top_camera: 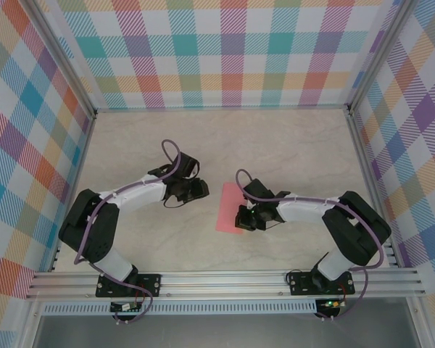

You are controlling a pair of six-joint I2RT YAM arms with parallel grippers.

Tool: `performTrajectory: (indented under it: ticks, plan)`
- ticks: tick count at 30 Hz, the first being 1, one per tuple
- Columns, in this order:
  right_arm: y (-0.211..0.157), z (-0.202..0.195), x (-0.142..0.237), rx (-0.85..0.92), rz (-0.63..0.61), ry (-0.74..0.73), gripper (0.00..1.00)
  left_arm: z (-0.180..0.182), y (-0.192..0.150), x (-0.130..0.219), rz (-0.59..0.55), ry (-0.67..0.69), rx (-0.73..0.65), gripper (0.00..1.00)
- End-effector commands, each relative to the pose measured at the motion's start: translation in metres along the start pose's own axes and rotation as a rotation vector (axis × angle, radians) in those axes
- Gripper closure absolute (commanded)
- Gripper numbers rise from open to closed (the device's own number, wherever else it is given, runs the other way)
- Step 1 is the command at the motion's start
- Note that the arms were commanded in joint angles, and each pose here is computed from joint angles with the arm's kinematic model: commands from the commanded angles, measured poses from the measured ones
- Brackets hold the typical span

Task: Fold a paper plane with a square sheet of paper (pick it up from the middle)
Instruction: Move the square sheet of paper to the center of the table, then fold the square sheet of paper in half at the center of the table.

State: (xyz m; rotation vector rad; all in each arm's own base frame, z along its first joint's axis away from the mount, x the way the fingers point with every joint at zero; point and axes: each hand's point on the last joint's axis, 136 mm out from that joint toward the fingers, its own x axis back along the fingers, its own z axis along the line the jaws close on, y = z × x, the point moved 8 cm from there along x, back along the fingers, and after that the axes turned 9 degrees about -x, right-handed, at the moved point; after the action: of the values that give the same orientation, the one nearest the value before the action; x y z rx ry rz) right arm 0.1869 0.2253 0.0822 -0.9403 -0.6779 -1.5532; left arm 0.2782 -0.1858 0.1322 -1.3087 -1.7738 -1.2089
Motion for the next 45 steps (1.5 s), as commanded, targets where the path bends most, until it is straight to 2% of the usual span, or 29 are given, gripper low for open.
performTrajectory:
  ticks: [1,7,13,19,27,37,45]
  plan:
    - [-0.013,0.004,-0.019,-0.021,0.050,-0.003,0.94,0.015,-0.007,0.005,-0.025,0.031,0.050,0.63]
    - [-0.007,0.027,-0.045,-0.061,0.030,0.069,0.94,0.023,-0.020,0.006,-0.043,-0.016,0.082,0.64]
    - [0.009,0.060,-0.033,-0.010,-0.059,0.186,0.92,0.023,-0.034,0.015,-0.044,-0.103,0.106,0.73]
    - [0.022,0.047,-0.016,0.030,-0.066,0.189,0.93,0.018,-0.044,0.028,-0.063,-0.175,0.110,0.87]
    - [0.041,0.047,-0.012,0.089,-0.018,0.239,0.94,-0.002,-0.060,0.014,0.020,-0.276,0.085,0.99]
    - [0.049,0.047,-0.026,0.098,0.035,0.276,0.95,-0.023,-0.071,-0.010,0.104,-0.327,0.040,1.00]
    - [0.050,0.048,-0.021,0.104,0.021,0.277,0.95,-0.033,-0.078,-0.021,0.146,-0.352,0.016,1.00]
